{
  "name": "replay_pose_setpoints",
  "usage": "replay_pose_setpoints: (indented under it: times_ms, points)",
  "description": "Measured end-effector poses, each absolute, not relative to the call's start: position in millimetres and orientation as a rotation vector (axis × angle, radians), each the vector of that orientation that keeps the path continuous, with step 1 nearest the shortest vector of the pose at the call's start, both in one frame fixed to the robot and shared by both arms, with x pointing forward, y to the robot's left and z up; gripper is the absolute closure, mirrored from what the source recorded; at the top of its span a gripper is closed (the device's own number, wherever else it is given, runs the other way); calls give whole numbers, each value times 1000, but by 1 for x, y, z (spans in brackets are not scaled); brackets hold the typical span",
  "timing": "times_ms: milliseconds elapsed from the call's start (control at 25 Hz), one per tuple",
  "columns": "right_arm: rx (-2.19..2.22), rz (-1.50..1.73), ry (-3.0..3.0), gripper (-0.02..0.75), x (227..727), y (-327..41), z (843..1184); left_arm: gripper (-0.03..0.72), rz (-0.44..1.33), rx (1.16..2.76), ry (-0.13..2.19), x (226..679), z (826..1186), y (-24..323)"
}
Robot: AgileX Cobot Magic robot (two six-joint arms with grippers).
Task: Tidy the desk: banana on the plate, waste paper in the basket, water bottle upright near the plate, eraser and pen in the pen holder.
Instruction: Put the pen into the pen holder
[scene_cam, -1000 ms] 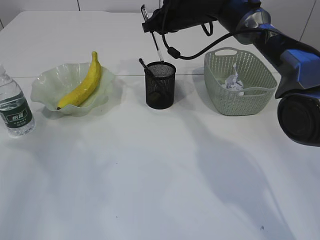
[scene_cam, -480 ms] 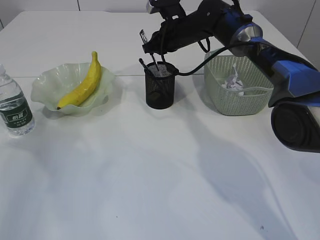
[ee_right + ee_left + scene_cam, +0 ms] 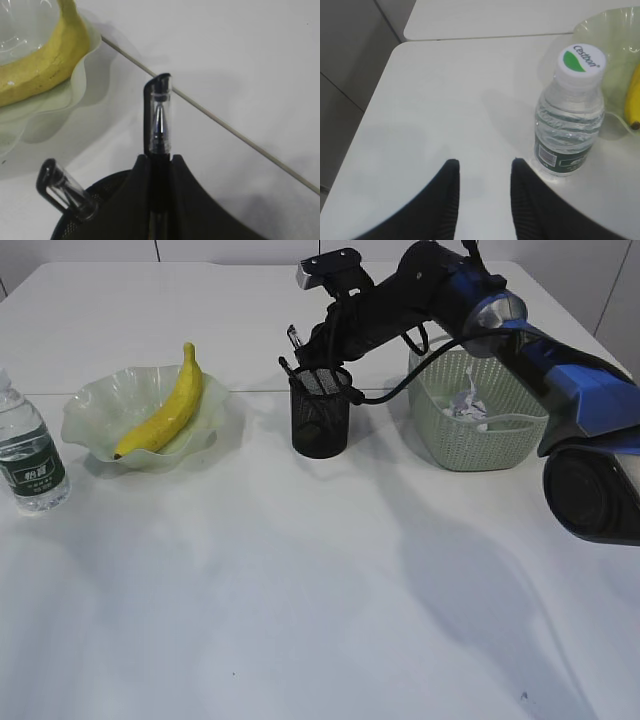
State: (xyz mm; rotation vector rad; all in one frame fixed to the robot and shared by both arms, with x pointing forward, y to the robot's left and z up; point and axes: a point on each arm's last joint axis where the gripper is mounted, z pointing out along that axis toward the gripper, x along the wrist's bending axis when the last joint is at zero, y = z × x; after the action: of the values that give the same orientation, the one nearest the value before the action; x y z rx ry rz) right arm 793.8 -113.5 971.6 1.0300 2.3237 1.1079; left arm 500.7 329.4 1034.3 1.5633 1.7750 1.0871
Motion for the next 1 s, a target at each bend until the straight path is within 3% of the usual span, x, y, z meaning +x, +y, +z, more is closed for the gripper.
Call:
replay_pose_setpoints:
  times_ms: [720, 1000]
  points:
    - [1051, 1153, 2327, 692, 793, -113, 973, 452, 1088, 1565, 1774, 501, 1034, 329]
    - [1058, 1165, 2331, 621, 793, -113, 973, 452, 1088, 1565, 1774, 501, 1034, 329]
